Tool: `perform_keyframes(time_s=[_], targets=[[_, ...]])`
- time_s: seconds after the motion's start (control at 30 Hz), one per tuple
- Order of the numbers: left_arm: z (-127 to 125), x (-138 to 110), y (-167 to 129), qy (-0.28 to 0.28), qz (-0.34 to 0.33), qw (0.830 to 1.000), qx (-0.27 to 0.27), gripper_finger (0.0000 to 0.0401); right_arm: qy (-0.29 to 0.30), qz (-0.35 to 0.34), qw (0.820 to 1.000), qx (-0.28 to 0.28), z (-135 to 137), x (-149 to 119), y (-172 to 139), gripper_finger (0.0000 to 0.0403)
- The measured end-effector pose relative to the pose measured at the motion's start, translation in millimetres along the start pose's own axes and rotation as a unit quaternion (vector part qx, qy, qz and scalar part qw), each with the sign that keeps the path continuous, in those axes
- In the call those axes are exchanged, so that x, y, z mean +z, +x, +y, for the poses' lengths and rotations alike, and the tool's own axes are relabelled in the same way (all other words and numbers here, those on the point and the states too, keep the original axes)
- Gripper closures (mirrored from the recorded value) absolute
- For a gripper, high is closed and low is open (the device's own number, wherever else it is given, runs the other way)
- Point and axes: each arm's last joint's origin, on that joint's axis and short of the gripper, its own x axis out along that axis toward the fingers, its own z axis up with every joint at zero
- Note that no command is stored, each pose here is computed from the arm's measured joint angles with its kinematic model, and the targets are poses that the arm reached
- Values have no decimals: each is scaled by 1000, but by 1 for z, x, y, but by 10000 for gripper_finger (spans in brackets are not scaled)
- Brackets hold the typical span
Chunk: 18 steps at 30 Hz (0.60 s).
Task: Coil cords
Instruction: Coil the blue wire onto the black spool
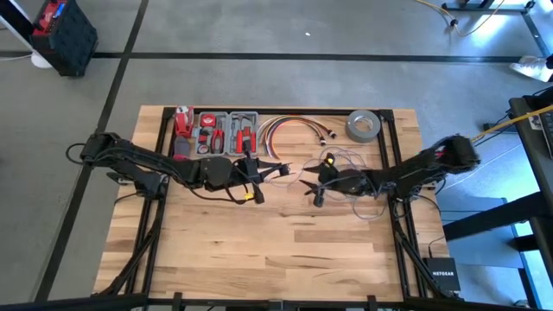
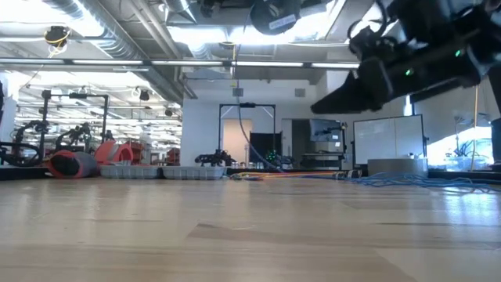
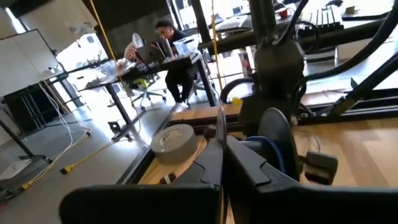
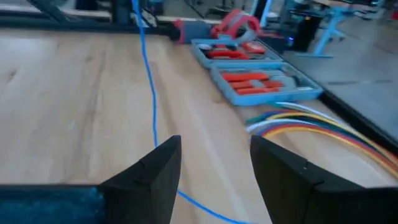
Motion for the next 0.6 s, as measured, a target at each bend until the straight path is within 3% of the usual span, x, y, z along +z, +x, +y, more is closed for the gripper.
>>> perform_keyframes(time_s=[0.1, 0.33, 0.6], targets=[[1, -1, 1, 4, 5, 1000, 1, 401, 0, 2, 999, 38, 5, -7, 14, 205], [2, -2, 1, 12, 7, 1000, 2, 401, -18, 3, 996, 91, 25, 3, 45, 205], [2, -2, 1, 8, 6, 1000, 2, 401, -7, -30, 998, 62, 30, 28, 59, 205]])
